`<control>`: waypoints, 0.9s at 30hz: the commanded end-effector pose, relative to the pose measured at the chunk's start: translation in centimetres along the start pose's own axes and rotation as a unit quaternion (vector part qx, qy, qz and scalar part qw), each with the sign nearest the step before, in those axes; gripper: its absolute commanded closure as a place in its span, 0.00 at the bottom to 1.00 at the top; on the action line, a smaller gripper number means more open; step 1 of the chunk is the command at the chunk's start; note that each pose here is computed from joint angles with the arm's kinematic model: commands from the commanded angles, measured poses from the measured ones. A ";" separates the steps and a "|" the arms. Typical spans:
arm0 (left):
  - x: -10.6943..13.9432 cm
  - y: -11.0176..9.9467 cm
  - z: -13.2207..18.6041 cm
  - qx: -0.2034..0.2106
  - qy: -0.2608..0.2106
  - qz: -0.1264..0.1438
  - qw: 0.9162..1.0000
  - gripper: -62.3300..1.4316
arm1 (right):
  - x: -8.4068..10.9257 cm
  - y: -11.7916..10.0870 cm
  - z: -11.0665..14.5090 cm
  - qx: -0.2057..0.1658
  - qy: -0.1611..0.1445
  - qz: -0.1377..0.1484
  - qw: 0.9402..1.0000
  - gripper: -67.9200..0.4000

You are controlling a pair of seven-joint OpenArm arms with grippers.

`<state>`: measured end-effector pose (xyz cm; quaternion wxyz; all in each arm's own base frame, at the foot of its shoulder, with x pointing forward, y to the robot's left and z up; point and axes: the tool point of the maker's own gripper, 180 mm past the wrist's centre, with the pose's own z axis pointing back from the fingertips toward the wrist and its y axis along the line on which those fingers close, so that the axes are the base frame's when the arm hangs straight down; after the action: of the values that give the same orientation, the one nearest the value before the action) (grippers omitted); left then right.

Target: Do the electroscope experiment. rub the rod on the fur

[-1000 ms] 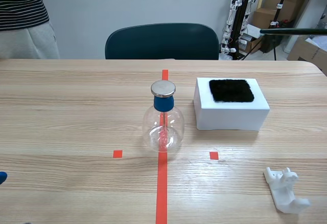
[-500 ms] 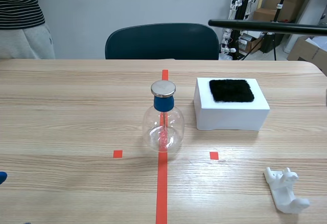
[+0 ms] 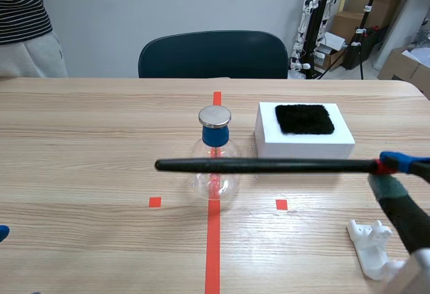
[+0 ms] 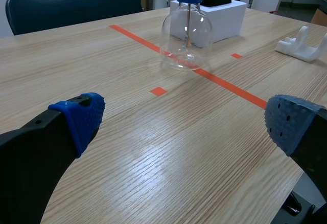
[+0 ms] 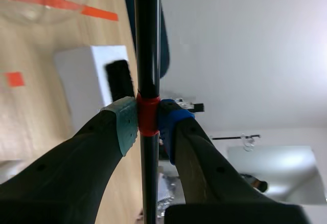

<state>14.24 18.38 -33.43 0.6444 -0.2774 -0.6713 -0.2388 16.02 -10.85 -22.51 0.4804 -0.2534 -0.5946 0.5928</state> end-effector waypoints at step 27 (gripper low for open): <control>1.2 0.1 0.0 0.001 -0.029 -0.002 1.000 0.00 | 1.0 1.6 2.5 0.020 0.017 -0.088 0.996 0.99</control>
<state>14.24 18.38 -33.43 0.6444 -0.2774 -0.6713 -0.2388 12.68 -10.89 -23.80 0.5553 -0.1965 -0.5872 0.5551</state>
